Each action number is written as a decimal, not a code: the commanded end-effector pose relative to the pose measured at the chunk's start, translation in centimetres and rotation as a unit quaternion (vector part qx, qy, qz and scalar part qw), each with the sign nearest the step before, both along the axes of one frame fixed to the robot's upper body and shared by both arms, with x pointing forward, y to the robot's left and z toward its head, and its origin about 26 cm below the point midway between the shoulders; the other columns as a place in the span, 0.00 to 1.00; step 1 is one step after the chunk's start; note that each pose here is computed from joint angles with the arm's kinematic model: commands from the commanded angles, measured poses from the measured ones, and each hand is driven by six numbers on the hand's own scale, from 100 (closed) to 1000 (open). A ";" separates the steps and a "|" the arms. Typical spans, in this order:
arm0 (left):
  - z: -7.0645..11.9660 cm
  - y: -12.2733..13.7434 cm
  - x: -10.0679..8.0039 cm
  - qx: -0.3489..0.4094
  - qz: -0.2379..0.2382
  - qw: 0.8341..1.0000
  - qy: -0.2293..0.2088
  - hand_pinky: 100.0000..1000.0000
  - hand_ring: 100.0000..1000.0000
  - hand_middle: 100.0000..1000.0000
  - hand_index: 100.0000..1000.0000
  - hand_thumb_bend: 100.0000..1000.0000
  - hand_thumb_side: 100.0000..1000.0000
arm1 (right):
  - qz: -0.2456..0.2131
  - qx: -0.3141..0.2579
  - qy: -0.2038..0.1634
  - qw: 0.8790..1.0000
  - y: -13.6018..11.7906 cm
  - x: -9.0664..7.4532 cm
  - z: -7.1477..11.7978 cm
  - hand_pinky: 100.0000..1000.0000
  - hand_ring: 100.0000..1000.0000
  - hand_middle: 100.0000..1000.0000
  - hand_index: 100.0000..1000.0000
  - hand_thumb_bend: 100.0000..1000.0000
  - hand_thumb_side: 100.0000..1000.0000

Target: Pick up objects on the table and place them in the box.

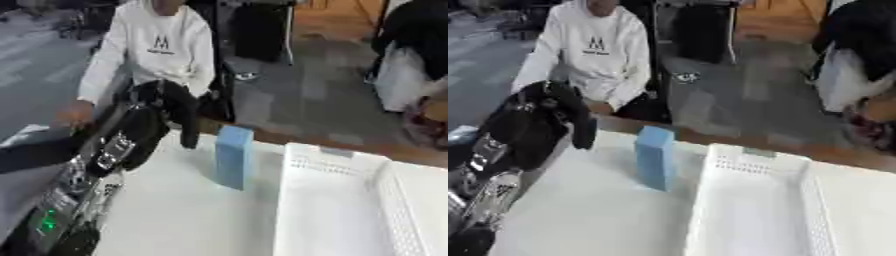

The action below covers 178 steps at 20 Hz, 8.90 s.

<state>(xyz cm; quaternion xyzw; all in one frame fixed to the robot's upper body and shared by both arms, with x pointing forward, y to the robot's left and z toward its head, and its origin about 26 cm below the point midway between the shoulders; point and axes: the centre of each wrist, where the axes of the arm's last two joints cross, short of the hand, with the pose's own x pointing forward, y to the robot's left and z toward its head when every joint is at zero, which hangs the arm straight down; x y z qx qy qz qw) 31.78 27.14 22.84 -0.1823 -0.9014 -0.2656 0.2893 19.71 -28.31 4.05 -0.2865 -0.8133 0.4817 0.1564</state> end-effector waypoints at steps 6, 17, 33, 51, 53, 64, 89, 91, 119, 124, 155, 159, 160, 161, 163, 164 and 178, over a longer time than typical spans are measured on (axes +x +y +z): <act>1.0 0.4 -0.1 0.008 0.007 1.000 -0.019 0.26 0.25 0.40 0.66 0.30 0.61 | 0.022 0.011 -0.021 0.999 -0.2 0.0 0.6 0.09 0.44 0.38 0.44 0.00 0.79; 3.5 5.9 3.1 0.167 0.133 0.972 -0.093 0.44 0.53 0.66 0.83 0.46 0.66 | 0.015 0.006 -0.010 1.000 -0.5 -0.1 0.5 0.09 0.44 0.39 0.45 0.00 0.80; 4.7 10.0 6.9 0.380 0.203 0.887 -0.165 0.62 0.71 0.80 0.93 0.71 0.69 | 0.028 0.001 -0.001 1.000 -0.4 0.1 0.7 0.10 0.44 0.38 0.45 0.00 0.80; 6.8 9.8 11.1 0.570 0.208 0.762 -0.224 0.72 0.78 0.87 0.95 0.73 0.72 | 0.038 -0.010 0.007 0.999 -1.2 0.3 1.2 0.11 0.45 0.39 0.46 0.00 0.81; 6.5 9.8 11.9 0.587 0.213 0.750 -0.217 0.73 0.79 0.87 0.95 0.74 0.72 | 0.040 -0.012 0.008 0.999 -1.2 0.4 1.2 0.11 0.45 0.39 0.46 0.00 0.81; 3.3 10.8 15.0 0.658 0.222 0.704 -0.148 0.75 0.81 0.88 0.95 0.72 0.70 | 0.046 -0.018 0.010 0.999 -1.4 0.7 1.7 0.12 0.46 0.40 0.46 0.00 0.82; 0.0 9.5 17.4 0.699 0.206 0.683 -0.043 0.74 0.81 0.88 0.95 0.72 0.71 | 0.056 -0.019 0.017 0.998 -1.6 1.2 2.2 0.13 0.46 0.40 0.47 0.00 0.82; -0.1 9.4 17.5 0.700 0.203 0.683 -0.038 0.74 0.81 0.88 0.95 0.72 0.70 | 0.057 -0.019 0.017 0.998 -1.6 1.3 2.3 0.13 0.46 0.40 0.47 0.00 0.82; -1.3 10.6 17.4 0.736 0.191 0.649 0.020 0.78 0.85 0.91 0.95 0.72 0.64 | 0.084 -0.024 0.024 0.996 -1.4 2.6 3.7 0.13 0.46 0.40 0.48 0.00 0.84; -1.2 10.7 17.3 0.732 0.197 0.652 0.022 0.77 0.84 0.91 0.95 0.72 0.63 | 0.088 -0.024 0.024 0.996 -1.5 2.8 4.0 0.13 0.46 0.40 0.48 0.00 0.84; 3.6 7.4 17.8 0.544 0.302 0.745 -0.241 0.00 0.00 0.00 0.30 0.00 0.78 | 0.091 -0.021 0.040 0.995 -1.7 2.7 3.9 0.13 0.46 0.41 0.48 0.00 0.83; 3.9 5.5 18.0 0.477 0.267 0.787 -0.286 0.00 0.00 0.00 0.30 0.00 0.78 | 0.094 -0.020 0.035 0.995 -1.9 2.9 4.2 0.13 0.46 0.41 0.48 0.00 0.83; 3.9 5.0 18.0 0.467 0.261 0.792 -0.293 0.00 0.00 0.00 0.30 0.00 0.78 | 0.095 -0.020 0.034 0.995 -1.9 2.9 4.3 0.13 0.46 0.41 0.48 0.00 0.83; 4.1 3.8 18.0 0.454 0.249 0.799 -0.307 0.00 0.00 0.00 0.30 0.00 0.78 | 0.096 -0.020 0.033 0.995 -1.9 3.0 4.4 0.13 0.46 0.41 0.48 0.00 0.83; 4.4 1.9 17.8 0.435 0.225 0.807 -0.329 0.00 0.00 0.00 0.31 0.00 0.79 | 0.098 -0.021 0.031 0.994 -2.0 3.1 4.6 0.13 0.46 0.41 0.48 0.00 0.83; 4.5 1.3 17.7 0.431 0.216 0.810 -0.334 0.00 0.00 0.00 0.31 0.00 0.80 | 0.099 -0.020 0.030 0.994 -2.0 3.2 4.6 0.14 0.46 0.41 0.48 0.00 0.83; 3.3 -0.4 17.9 0.584 0.116 0.757 -0.270 0.62 0.75 0.80 0.90 0.67 0.84 | 0.107 -0.020 0.032 0.993 -2.3 3.5 5.2 0.14 0.46 0.41 0.48 0.00 0.83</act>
